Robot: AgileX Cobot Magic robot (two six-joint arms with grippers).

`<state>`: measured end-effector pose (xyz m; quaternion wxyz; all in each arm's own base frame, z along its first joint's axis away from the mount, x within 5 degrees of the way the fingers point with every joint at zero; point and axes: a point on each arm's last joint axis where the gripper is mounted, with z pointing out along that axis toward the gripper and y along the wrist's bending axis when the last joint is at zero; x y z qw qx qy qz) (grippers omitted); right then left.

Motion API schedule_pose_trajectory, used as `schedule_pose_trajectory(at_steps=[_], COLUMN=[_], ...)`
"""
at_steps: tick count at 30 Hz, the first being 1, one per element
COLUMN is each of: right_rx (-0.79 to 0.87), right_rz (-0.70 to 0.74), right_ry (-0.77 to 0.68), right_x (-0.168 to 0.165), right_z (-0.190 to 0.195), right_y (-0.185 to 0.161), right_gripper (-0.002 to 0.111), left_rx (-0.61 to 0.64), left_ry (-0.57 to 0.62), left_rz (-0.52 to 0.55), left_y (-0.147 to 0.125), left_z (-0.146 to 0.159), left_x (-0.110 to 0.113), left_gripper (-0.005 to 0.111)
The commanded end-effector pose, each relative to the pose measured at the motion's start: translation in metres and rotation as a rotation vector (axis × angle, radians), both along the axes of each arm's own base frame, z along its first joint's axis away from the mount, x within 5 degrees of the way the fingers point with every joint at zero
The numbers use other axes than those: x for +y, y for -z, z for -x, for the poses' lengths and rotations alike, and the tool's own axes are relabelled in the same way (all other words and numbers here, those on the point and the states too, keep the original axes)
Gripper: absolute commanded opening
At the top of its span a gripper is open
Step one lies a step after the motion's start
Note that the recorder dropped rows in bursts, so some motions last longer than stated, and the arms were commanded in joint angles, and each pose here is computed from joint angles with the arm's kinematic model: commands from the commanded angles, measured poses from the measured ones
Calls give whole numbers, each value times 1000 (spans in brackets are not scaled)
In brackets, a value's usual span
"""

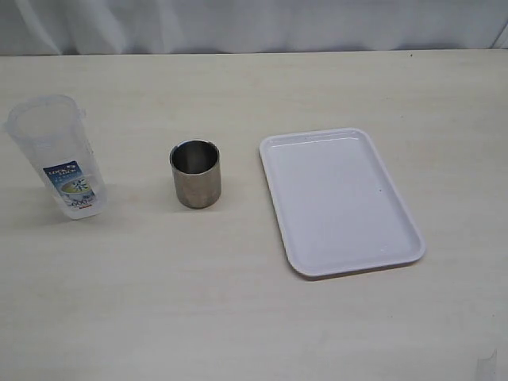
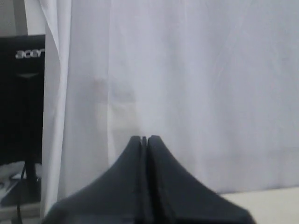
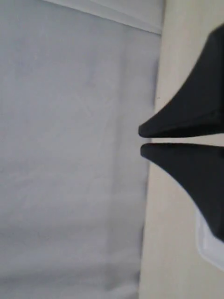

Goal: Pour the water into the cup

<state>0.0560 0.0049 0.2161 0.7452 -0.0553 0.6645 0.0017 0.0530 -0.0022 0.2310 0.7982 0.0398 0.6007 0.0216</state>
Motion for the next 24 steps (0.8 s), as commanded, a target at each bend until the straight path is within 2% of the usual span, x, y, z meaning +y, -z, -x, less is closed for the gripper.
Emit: schedule_pose_trajectory(at_steps=[1, 4, 6, 8, 9, 12, 14, 16, 19, 23, 24], right_rx=[-172, -260, -279, -291, -291, -296, -302, -329, -363, -363, -361], right_rz=[-51, -191, -260, -253, -251, -251, -261, -265, -274, -274, -274], right_ry=[-24, -69, -92, -94, -95, -95, -96, -102, -111, -114, -115], right_x=[1, 2, 2, 2, 2, 2, 2, 2, 2, 2, 3], right_z=[4, 7, 8, 8, 8, 8, 9, 10, 11, 9, 7], right_y=[-15, -24, -26, -27, -27, -27, -28, -30, -33, -34, -35], right_gripper=[4, 4, 4, 5, 6, 20, 35, 53, 71, 75, 75], left_rx=[-105, -109, -125, -166, -188, -258, -268, -266, -266, -220, -150], left_ry=[5, 29, 32, 34, 36, 44, 46, 46, 45, 38, 44], left_rz=[29, 100, 101, 102, 102, 131, 156, 166, 166, 163, 193], left_y=[-8, -9, -10, -14, -16, -21, -22, -22, -22, -23, -18], left_z=[3, 3, 4, 6, 6, 10, 10, 10, 9, -5, -15], left_x=[0, 0, 0, 0, 0, 1, 2, 2, 2, 2, 2], left_gripper=[0, 0, 1, 11, 17, 52, 79, 94, 99, 98, 98])
